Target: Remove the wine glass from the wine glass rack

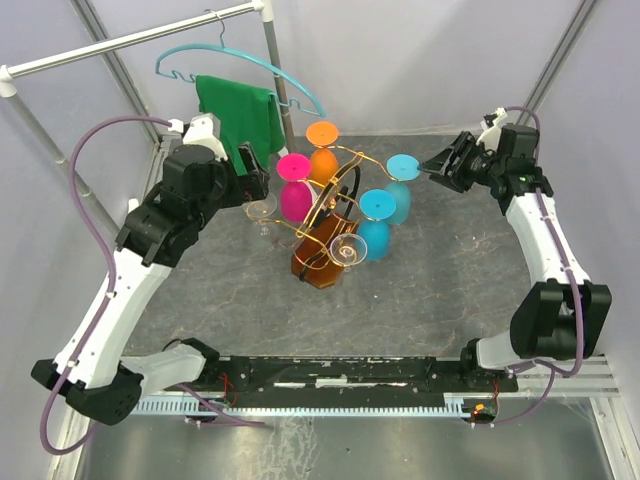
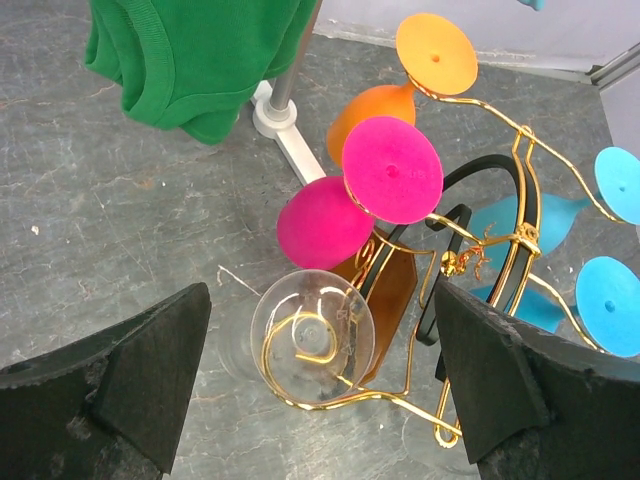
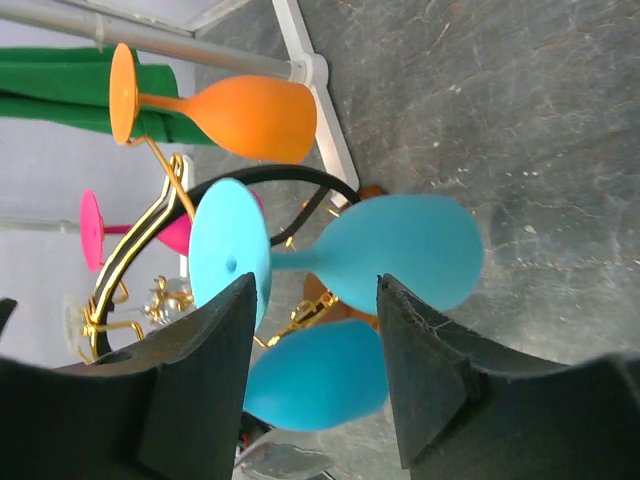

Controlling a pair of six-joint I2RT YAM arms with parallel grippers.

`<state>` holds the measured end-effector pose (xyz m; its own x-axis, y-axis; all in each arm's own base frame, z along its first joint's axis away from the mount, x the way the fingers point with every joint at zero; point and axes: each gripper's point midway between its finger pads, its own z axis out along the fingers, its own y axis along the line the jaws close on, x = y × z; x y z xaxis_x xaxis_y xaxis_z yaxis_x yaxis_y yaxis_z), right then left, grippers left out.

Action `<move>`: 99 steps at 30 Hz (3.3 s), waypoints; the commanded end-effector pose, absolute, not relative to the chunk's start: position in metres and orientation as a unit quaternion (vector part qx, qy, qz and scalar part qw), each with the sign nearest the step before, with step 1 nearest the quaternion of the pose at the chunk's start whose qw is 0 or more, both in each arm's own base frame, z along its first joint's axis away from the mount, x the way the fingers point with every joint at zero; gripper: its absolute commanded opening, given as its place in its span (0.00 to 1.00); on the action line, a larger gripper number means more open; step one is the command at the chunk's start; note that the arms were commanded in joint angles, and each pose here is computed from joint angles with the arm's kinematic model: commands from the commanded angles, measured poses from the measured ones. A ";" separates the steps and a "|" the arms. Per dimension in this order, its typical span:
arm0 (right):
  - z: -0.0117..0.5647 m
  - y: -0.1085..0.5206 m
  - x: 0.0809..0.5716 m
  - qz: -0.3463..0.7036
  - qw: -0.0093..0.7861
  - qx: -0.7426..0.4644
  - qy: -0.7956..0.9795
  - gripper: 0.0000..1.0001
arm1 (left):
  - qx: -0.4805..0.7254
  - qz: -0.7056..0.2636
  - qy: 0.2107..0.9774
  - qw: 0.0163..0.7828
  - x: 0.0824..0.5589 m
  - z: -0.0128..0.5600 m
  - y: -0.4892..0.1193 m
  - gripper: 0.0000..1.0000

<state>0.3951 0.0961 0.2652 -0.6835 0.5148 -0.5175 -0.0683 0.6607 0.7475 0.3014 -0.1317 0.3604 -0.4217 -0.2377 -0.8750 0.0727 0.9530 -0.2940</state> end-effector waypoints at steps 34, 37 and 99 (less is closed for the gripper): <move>0.291 0.138 0.407 0.529 0.352 0.093 0.767 0.01 | -0.039 -0.153 0.810 0.565 0.287 0.378 -0.123 0.99; 0.294 0.134 0.409 0.524 0.362 0.106 0.764 0.01 | -0.041 -0.150 0.810 0.566 0.285 0.379 -0.120 0.99; 0.210 -0.061 0.569 -0.469 0.334 0.035 0.817 0.00 | -0.025 -0.107 0.819 0.563 0.268 0.353 -0.099 0.99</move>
